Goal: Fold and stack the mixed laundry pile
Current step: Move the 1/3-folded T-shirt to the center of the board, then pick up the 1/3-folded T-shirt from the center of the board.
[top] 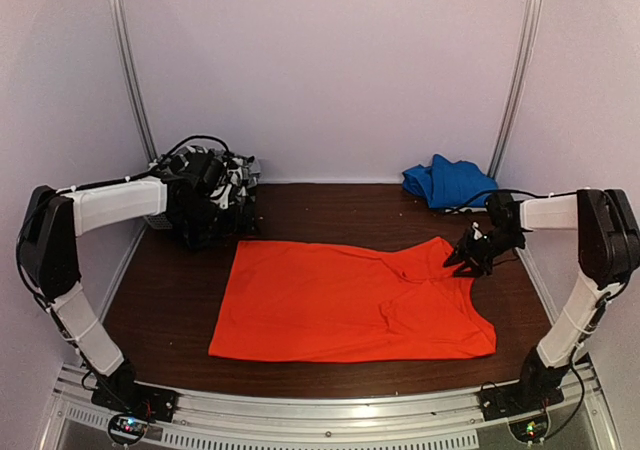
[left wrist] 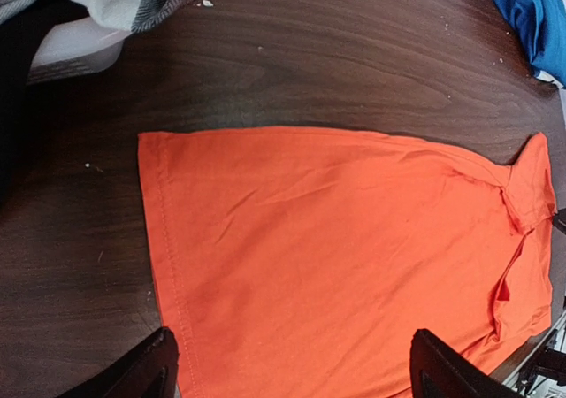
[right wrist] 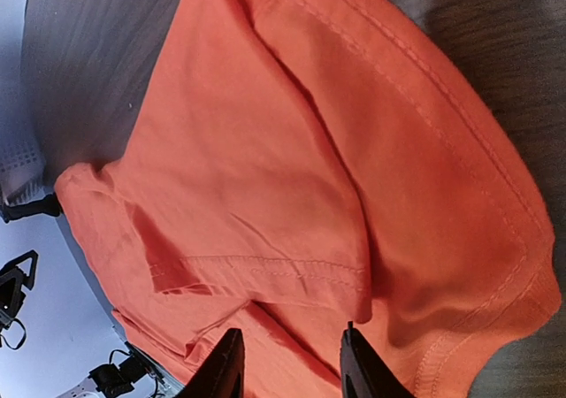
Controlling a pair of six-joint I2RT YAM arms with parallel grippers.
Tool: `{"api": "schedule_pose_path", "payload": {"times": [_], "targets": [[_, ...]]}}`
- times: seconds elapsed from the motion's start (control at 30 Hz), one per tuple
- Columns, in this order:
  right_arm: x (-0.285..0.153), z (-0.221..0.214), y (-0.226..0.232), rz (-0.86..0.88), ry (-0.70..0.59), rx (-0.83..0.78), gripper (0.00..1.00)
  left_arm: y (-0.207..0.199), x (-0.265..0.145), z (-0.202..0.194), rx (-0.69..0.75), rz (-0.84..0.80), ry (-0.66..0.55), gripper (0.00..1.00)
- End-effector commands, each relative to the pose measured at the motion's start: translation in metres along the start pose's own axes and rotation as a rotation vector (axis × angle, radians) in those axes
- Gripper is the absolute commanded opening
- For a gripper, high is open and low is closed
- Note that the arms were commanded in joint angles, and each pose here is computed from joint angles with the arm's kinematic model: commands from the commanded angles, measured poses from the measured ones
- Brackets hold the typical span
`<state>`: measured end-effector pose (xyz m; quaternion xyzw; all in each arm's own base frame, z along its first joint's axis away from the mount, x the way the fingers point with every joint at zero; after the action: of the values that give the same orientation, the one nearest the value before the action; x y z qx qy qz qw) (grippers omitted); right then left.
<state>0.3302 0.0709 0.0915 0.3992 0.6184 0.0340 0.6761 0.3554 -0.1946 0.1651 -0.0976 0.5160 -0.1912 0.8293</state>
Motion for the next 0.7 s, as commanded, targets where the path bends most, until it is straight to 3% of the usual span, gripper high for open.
{"api": "schedule_pose_path", "payload": {"times": [0.0, 0.4, 0.67], "targets": [[0.003, 0.015, -0.003, -0.052, -0.031, -0.021, 0.36, 0.001, -0.001, 0.018, -0.015, -0.003, -0.056, 0.92], [0.006, 0.016, -0.016, -0.151, -0.023, -0.035, 0.37, 0.007, 0.013, 0.024, -0.016, -0.001, -0.041, 0.91], [0.010, 0.026, -0.004, -0.095, -0.015, -0.046, 0.30, 0.013, 0.017, 0.037, 0.181, 0.038, -0.022, 0.90]]}}
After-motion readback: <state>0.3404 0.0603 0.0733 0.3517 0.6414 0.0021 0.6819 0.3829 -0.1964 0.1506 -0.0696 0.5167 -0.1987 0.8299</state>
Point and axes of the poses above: each gripper's point midway between its finger pads, its own x axis out along the fingers, its own y axis along the line the jaws close on, z = x × y, the point moved 5 cm from there along -x, back along the fingers, and after that the axes turned 6 degrees about x, right-handed, at the moved point
